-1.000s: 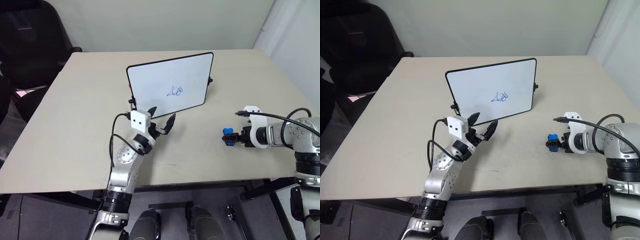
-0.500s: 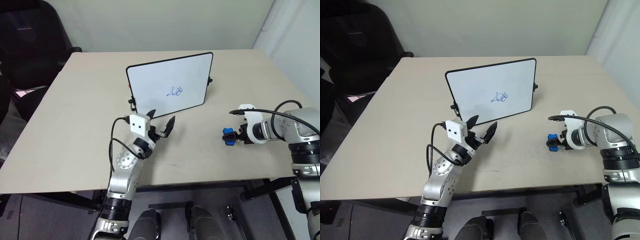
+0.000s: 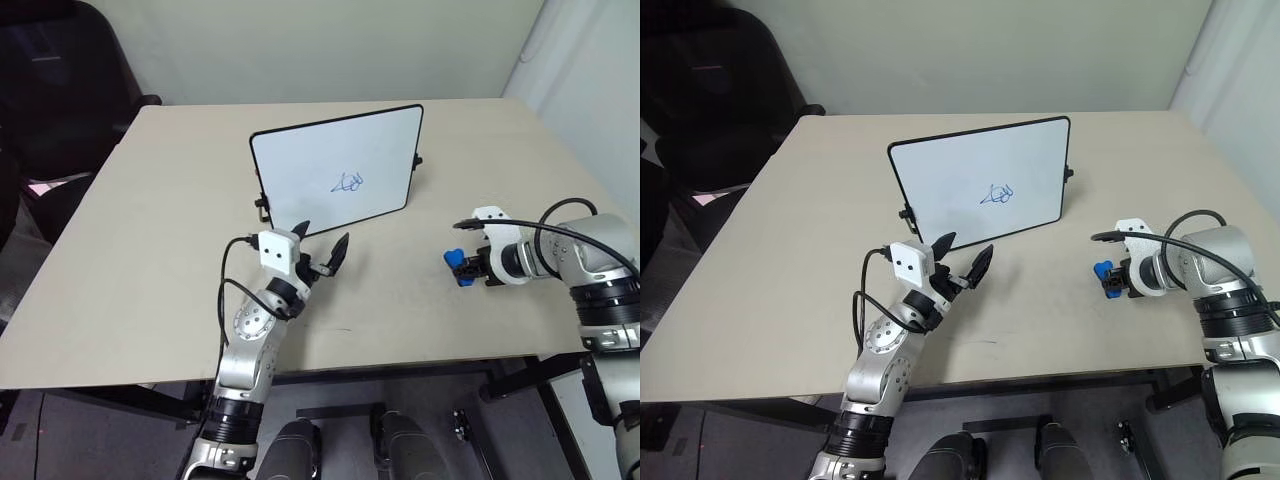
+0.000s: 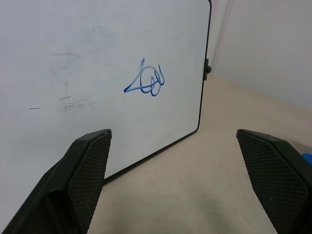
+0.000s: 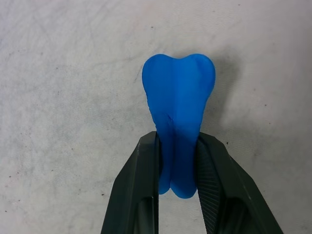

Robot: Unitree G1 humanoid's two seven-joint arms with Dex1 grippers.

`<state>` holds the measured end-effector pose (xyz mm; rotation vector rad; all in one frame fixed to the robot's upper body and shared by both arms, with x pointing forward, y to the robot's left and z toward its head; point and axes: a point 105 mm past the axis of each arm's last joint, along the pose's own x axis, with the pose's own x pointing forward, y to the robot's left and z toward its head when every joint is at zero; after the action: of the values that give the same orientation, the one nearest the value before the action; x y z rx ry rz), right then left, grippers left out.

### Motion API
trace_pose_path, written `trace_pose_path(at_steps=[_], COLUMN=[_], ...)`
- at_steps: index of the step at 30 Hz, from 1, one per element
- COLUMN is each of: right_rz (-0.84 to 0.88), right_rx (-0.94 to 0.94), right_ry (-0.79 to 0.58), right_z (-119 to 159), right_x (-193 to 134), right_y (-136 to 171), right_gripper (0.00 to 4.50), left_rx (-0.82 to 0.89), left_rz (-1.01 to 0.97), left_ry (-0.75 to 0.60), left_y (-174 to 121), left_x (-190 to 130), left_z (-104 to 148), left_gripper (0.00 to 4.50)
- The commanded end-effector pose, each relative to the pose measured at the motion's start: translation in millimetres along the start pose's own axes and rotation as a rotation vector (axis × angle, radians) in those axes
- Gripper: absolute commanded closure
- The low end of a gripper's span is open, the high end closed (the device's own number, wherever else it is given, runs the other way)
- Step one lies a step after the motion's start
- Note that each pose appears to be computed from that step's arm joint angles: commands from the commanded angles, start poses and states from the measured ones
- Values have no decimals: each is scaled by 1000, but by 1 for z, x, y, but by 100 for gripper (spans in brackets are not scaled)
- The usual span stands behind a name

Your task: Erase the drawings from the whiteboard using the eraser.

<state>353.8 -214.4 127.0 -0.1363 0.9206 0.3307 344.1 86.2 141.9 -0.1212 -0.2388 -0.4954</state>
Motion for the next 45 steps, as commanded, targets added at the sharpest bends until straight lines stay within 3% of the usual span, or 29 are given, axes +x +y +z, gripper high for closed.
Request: trace_pose_path(at_steps=[1,3,8,12,20,26,29,37,45], right_rz=[2,10,18,40,234,373,389,395,373], right_rx=[-46,-57,-68,-72,-120,-63,-43,35,-3], right_ry=[-36,-34,-51,-108,-469,-660,-749,-806,-769], right_z=[10,10,13,23,82,121,133,148,147], right_x=[-7,-8,-11,-21,-52,-51,-49,-23,10], right_y=[1,2,3,7,69,117,127,140,163], right_gripper=[349,349,429,429,429,429,429,429,429], left_rx=[11,10,12,13,26,39,43,59,69], left_rz=[-17,-17,-15,-13,-8,-8,-8,10,19], left_ry=[-46,-46,-47,-46,-43,-43,-44,-49,-51], left_y=[-4,-4,-4,-3,4,9,10,18,22], left_x=[1,1,1,1,3,5,6,2,-1], left_z=[14,14,14,14,15,18,19,25,28], left_gripper=[0,0,0,0,0,0,0,0,0])
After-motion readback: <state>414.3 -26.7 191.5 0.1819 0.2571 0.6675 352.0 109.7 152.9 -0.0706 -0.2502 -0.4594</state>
